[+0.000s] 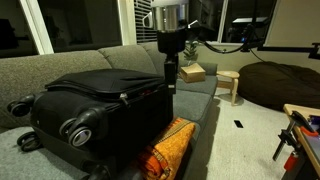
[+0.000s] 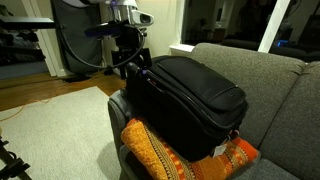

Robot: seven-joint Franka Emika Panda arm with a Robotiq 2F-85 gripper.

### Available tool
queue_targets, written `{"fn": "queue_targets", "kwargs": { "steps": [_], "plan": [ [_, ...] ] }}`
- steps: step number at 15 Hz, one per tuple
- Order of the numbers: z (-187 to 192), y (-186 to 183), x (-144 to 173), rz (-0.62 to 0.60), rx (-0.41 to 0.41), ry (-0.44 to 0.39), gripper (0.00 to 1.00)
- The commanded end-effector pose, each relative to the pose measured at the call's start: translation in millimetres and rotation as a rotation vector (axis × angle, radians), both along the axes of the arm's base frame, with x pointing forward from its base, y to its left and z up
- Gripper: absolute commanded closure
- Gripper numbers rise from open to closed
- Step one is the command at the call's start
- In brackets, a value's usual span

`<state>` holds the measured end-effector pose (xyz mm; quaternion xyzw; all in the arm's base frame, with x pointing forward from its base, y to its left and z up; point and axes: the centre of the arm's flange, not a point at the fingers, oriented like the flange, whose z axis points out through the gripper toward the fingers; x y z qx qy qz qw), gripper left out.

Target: Zip the black bag

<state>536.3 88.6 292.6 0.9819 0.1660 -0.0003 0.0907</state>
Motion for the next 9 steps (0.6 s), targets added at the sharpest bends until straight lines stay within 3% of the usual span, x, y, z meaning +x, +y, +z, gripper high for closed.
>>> {"fn": "queue_targets", "kwargs": {
  "steps": [1,4,5,9],
  "plan": [
    [19,-28,-34,-0.199,0.006,0.018,0.00],
    [21,-48,-38,-0.340,0.015,0.030,0.00],
    [11,-37,-18,-0.250,0.010,0.026,0.00],
    [8,-36,-17,-0.249,0.010,0.030,0.00]
  ]
}}
